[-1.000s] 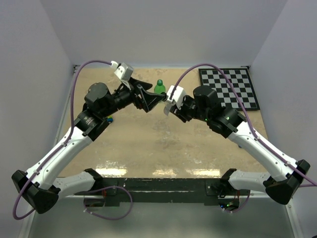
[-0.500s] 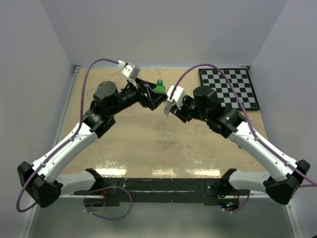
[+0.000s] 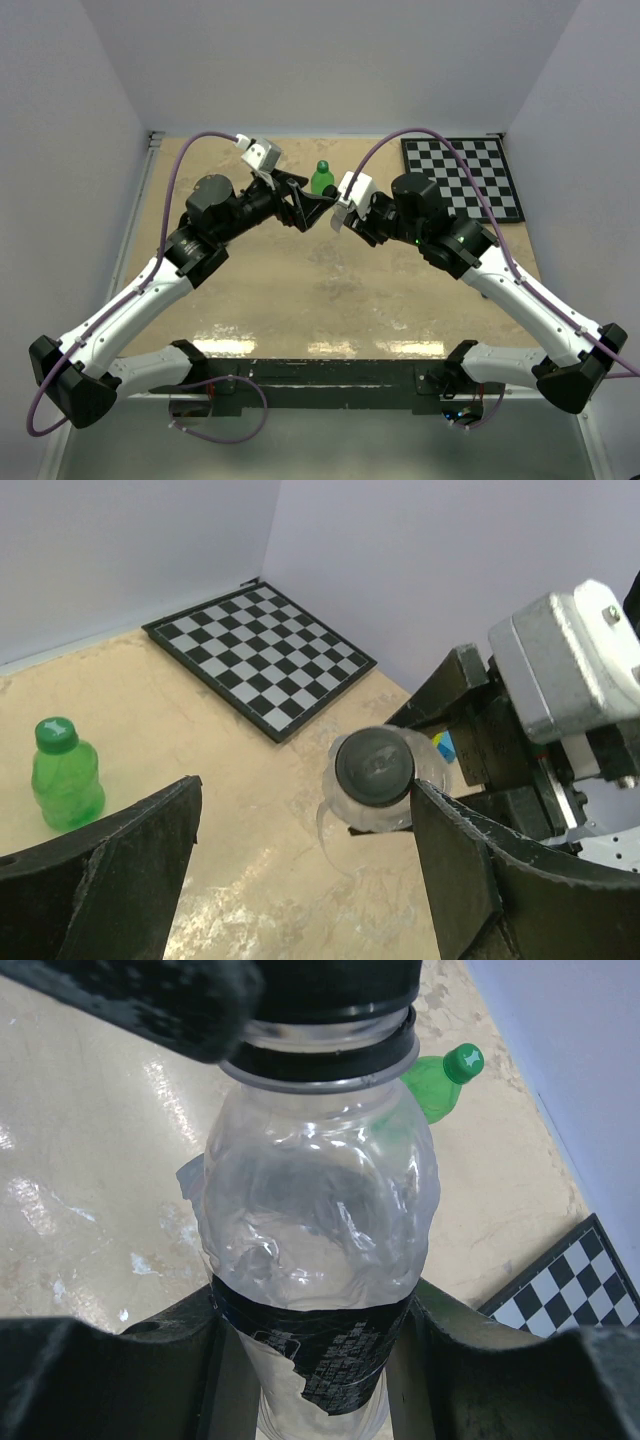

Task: Screw on the bottle caps

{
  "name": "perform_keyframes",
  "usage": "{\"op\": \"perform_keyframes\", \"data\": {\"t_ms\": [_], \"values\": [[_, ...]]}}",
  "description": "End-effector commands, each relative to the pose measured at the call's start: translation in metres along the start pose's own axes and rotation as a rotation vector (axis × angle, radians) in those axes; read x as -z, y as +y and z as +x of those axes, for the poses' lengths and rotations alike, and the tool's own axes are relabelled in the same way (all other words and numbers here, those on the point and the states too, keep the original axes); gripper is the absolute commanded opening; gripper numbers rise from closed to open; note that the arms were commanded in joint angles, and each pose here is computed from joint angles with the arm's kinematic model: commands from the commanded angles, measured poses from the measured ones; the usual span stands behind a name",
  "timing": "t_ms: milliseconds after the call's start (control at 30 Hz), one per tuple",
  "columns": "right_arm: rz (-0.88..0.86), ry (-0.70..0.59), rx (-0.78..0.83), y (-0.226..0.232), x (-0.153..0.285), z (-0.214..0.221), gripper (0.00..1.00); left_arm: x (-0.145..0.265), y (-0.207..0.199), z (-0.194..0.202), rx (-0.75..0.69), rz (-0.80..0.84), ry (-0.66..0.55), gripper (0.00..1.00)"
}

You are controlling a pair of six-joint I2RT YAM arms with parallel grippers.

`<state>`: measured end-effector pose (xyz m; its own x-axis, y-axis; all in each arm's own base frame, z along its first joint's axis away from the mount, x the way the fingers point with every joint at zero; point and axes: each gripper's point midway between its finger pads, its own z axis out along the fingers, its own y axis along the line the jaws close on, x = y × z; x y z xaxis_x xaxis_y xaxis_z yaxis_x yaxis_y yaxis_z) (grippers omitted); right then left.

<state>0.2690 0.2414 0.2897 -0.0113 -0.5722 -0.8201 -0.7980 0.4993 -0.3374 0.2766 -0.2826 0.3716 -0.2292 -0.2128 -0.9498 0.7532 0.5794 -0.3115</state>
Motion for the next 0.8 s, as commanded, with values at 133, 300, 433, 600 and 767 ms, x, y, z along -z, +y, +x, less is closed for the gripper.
{"op": "perform_keyframes", "data": {"t_ms": [133, 300, 433, 600, 767], "values": [[0.035, -0.122, -0.006, -0.008, 0.02, -0.03, 0.0, 0.031, 0.036, 0.023, -0.005, -0.158, 0.008, 0.89], [0.048, -0.119, -0.005, -0.01, 0.02, -0.029, 0.0, 0.037, 0.034, 0.016, 0.038, -0.115, -0.011, 0.89], [0.037, -0.112, -0.002, -0.009, 0.016, -0.028, 0.0, 0.034, 0.0, -0.007, 0.028, 0.05, -0.056, 0.89], [0.037, -0.116, -0.005, -0.009, 0.016, -0.029, 0.0, 0.034, -0.039, -0.041, 0.008, 0.182, -0.145, 0.89], [0.034, -0.109, -0.008, -0.008, 0.015, -0.027, 0.0, 0.025, -0.048, -0.067, 0.041, 0.2, -0.207, 0.89]]}}
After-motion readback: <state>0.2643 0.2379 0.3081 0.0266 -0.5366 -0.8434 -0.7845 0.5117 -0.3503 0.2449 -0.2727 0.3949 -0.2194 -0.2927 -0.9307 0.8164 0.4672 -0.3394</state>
